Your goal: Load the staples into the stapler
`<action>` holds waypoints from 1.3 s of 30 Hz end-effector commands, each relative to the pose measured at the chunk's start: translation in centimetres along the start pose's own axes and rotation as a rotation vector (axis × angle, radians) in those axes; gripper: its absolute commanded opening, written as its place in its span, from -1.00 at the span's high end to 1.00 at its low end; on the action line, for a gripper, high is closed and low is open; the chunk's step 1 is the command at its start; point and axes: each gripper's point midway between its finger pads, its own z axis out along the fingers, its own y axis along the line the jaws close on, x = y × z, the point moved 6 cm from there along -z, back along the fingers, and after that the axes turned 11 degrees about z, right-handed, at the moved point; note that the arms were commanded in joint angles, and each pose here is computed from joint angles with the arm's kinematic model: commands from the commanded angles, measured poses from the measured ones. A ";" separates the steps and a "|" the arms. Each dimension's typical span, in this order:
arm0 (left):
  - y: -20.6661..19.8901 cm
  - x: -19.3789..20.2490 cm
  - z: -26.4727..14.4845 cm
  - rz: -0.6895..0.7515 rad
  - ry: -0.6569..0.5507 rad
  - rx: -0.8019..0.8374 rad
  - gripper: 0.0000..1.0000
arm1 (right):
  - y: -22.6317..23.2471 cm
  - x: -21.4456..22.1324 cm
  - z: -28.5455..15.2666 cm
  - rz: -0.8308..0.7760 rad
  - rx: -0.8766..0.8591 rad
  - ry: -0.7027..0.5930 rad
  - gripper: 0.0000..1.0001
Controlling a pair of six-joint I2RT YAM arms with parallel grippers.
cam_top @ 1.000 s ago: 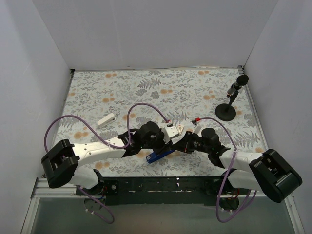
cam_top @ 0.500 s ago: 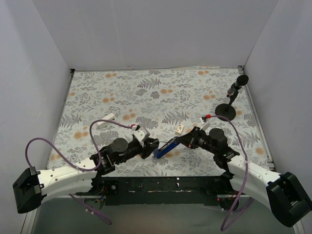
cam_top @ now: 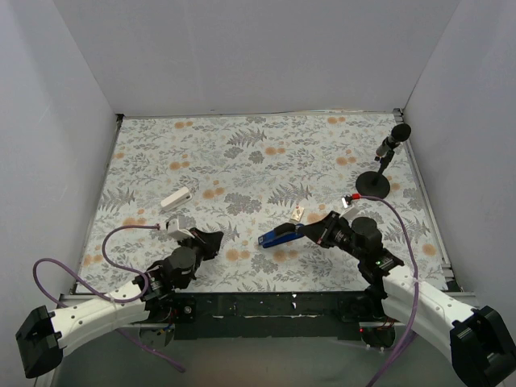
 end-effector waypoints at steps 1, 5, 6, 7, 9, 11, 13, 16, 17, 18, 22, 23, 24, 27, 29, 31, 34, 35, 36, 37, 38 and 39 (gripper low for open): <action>5.6 2.2 -0.6 -0.183 -0.027 -0.314 0.78 | -1.0 0.5 -0.5 -0.031 0.017 -0.001 0.97; 4.5 1.7 -0.7 -0.280 -0.011 -0.293 0.30 | -1.2 0.6 -0.6 -0.039 0.016 -0.002 0.97; 4.0 1.4 -0.7 -0.206 0.003 -0.257 0.14 | -1.2 0.5 -0.6 -0.056 0.022 -0.002 0.97; 2.2 0.2 -0.3 -0.209 -0.025 -0.166 -0.03 | -1.1 0.3 -0.5 -0.066 0.027 -0.004 0.97; -0.6 -1.3 0.0 -0.078 -0.009 -0.026 -0.46 | -0.7 0.0 -0.4 -0.087 0.038 -0.003 0.97; -3.0 -2.9 0.5 -0.007 -0.009 0.046 -0.67 | -0.6 -0.2 -0.2 -0.112 0.050 0.004 0.97; -6.2 -4.4 1.6 0.088 0.051 0.083 -0.76 | -0.3 -0.4 0.0 -0.123 0.069 0.009 0.97; -10.6 -5.4 3.6 0.137 0.175 0.087 -0.87 | -0.1 -0.6 0.2 -0.148 0.109 0.002 0.97; -11.5 -5.3 4.1 0.147 0.205 0.080 -0.92 | 0.0 -0.6 0.2 -0.162 0.119 -0.001 0.97; -12.9 -5.1 4.3 0.164 0.229 0.074 -0.96 | -0.1 -0.9 0.3 -0.167 0.143 -0.019 0.97; -17.3 -4.5 5.3 0.250 0.287 -0.031 -0.96 | 0.5 -1.2 0.5 -0.190 0.200 -0.037 0.97; -17.6 -2.5 5.8 0.284 0.317 -0.080 -0.96 | 0.3 -1.2 0.3 -0.189 0.228 -0.037 0.97; -17.7 -2.0 5.9 0.295 0.317 -0.117 -0.92 | 0.1 -1.4 0.3 -0.188 0.247 -0.051 0.97; -17.7 -0.2 6.2 0.320 0.324 -0.233 -0.75 | 0.2 -1.5 0.3 -0.190 0.267 -0.058 0.97; -17.5 0.6 6.0 0.361 0.316 -0.280 -0.58 | 0.3 -1.5 0.2 -0.195 0.273 -0.057 0.97; -17.3 1.0 5.9 0.375 0.308 -0.306 -0.51 | 0.3 -1.4 0.2 -0.198 0.274 -0.056 0.97; -17.0 1.4 6.2 0.396 0.287 -0.339 -0.42 | 0.3 -1.3 0.3 -0.202 0.267 -0.053 0.97; -17.0 1.3 6.3 0.401 0.278 -0.343 -0.40 | 0.4 -1.3 0.3 -0.200 0.266 -0.054 0.97; -17.1 1.1 6.5 0.402 0.260 -0.347 -0.37 | 0.4 -1.2 0.3 -0.200 0.264 -0.051 0.97; -17.2 0.9 6.6 0.407 0.250 -0.345 -0.36 | 0.3 -1.2 0.3 -0.200 0.265 -0.050 0.97; -17.4 0.7 6.7 0.407 0.241 -0.340 -0.36 | 0.3 -1.1 0.3 -0.202 0.265 -0.049 0.97; -17.7 0.5 6.9 0.395 0.222 -0.332 -0.36 | 0.4 -1.1 0.4 -0.201 0.262 -0.048 0.97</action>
